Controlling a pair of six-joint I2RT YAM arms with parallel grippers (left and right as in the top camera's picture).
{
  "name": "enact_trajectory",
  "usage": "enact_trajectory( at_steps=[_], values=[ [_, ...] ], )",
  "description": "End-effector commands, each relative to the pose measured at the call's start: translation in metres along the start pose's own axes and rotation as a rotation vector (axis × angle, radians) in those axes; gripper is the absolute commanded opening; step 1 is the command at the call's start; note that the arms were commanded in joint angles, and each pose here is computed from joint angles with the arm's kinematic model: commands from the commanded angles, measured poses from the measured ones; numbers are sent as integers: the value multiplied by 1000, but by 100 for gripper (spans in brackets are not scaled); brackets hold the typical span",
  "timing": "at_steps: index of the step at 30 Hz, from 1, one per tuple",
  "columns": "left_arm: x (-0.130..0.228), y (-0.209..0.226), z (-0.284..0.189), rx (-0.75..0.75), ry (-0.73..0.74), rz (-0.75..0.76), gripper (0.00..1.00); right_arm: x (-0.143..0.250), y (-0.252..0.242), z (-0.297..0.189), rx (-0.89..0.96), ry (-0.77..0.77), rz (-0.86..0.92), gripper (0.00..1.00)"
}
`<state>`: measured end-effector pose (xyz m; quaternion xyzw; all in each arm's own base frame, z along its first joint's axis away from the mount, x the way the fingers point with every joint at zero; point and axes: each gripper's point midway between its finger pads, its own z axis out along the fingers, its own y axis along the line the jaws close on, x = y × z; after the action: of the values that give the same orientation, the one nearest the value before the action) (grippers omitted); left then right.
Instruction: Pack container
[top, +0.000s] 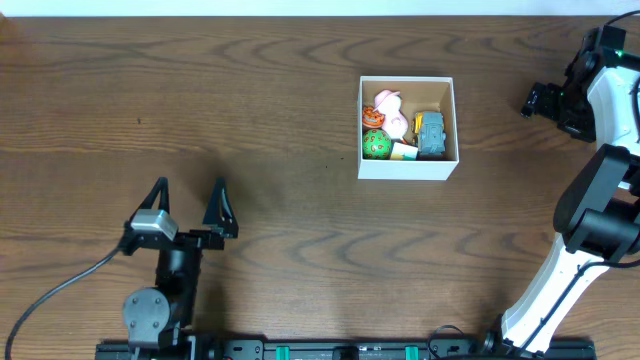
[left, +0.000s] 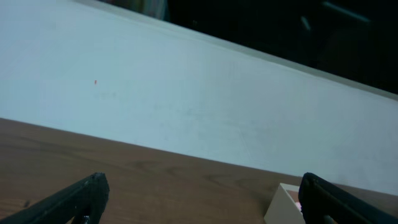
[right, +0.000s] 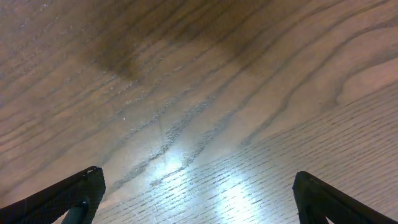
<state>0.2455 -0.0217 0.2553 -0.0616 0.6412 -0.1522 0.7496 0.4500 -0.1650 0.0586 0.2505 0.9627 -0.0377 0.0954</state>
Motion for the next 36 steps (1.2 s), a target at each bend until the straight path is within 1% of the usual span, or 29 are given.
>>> enact_trajectory(
  at_steps=[1,7,14,16,19,21,26,28,31,33,36],
  values=[
    [-1,0,-5,10,-24,49,98,0,-4,0,4,0,17,99],
    [3,4,-12,5,-65,59,98,0,-4,0,5,0,17,99],
    [9,7,-12,2,-70,63,98,0,-4,0,4,0,17,99],
    [9,11,-12,-18,-72,62,98,0,-4,0,4,0,17,99],
    [20,20,-11,-59,-54,85,98,0,-4,0,4,0,17,99],
    [33,27,-11,-86,-16,105,98,0,-4,0,5,0,17,99],
    [41,30,-11,-95,21,171,98,0,-4,0,4,0,17,99],
    [53,34,-12,-106,75,210,98,0,-4,0,4,0,17,99],
    [81,43,-16,-123,198,281,98,0,-4,0,4,0,17,99],
    [95,47,-20,-132,260,291,98,0,-4,0,4,0,17,99],
    [105,51,-24,-144,306,287,98,0,-4,0,4,0,17,99]
  ],
)
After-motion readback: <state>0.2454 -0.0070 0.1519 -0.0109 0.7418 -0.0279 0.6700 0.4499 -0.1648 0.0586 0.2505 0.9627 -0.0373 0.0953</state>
